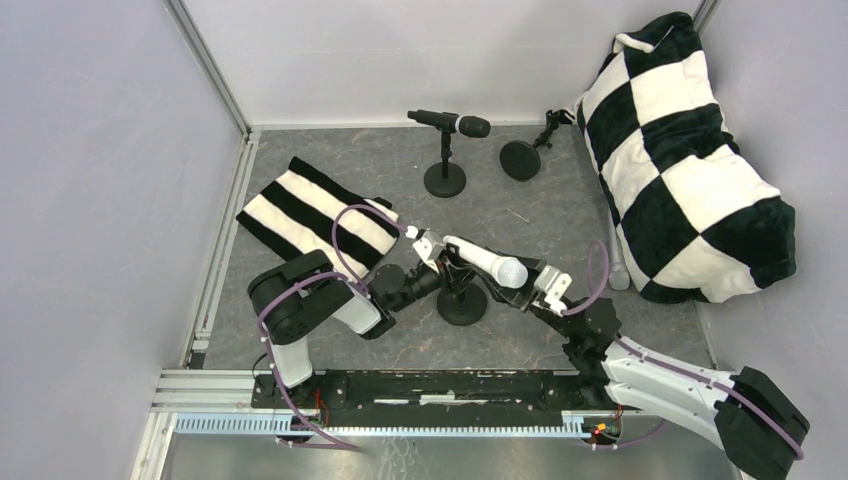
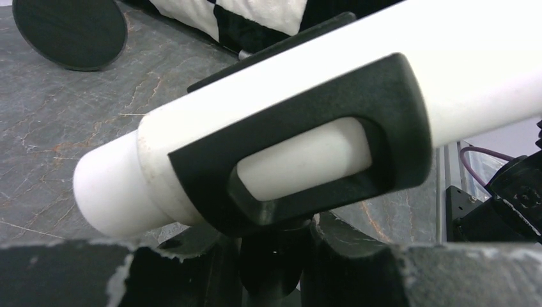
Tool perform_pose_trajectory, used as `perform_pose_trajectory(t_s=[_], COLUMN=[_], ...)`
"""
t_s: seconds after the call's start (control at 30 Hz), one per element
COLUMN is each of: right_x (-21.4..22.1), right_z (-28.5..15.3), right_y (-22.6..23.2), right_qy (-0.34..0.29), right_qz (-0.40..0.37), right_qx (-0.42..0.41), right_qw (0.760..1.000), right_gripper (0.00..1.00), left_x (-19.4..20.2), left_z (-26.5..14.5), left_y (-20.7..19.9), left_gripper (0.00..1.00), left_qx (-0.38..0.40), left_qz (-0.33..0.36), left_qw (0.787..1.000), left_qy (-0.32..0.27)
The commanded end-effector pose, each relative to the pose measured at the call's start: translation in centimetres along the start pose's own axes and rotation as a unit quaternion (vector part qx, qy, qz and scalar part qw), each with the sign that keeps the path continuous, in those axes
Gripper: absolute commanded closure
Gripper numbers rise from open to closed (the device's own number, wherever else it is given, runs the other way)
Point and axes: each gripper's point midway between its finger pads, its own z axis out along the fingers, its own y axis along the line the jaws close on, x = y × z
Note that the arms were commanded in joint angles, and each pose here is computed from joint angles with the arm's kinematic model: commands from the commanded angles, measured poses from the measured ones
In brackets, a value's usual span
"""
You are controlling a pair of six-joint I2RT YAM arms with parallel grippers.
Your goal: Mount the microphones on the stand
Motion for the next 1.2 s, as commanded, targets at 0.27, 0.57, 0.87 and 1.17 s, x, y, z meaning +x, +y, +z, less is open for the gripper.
perform_pose_trajectory(t_s=[0.27, 0.57, 0.87, 1.17], right_x=[4.6, -1.1, -2.1, -1.7], right_z=[-3.6, -4.0, -4.5, -3.3], right_y=[1.8, -0.2, -1.2, -1.3], right_qy=[0.177, 0.183, 0.343, 0.346], right_qz=[0.109, 0.146, 0.176, 0.213], right_qx=[-0.009, 0.029, 0.05, 0.075], right_qw=[0.978, 0.972, 0.921, 0.911], right_gripper=[0.29, 0.24, 0.23, 0.26], left_x=[-8.0, -8.3, -7.5, -7.0], left_z=[0.1, 0.9, 0.8, 0.8], left_y=[-0.4, 0.8, 0.9, 0.9], left_gripper=[0.96, 0.98, 0.98, 0.98], left_qx=[-0.011, -0.043, -0.037, -0.035], left_qz=[0.042, 0.091, 0.133, 0.136], left_qw=[0.988, 0.985, 0.983, 0.983], left_qy=[-0.149, -0.14, -0.125, -0.119])
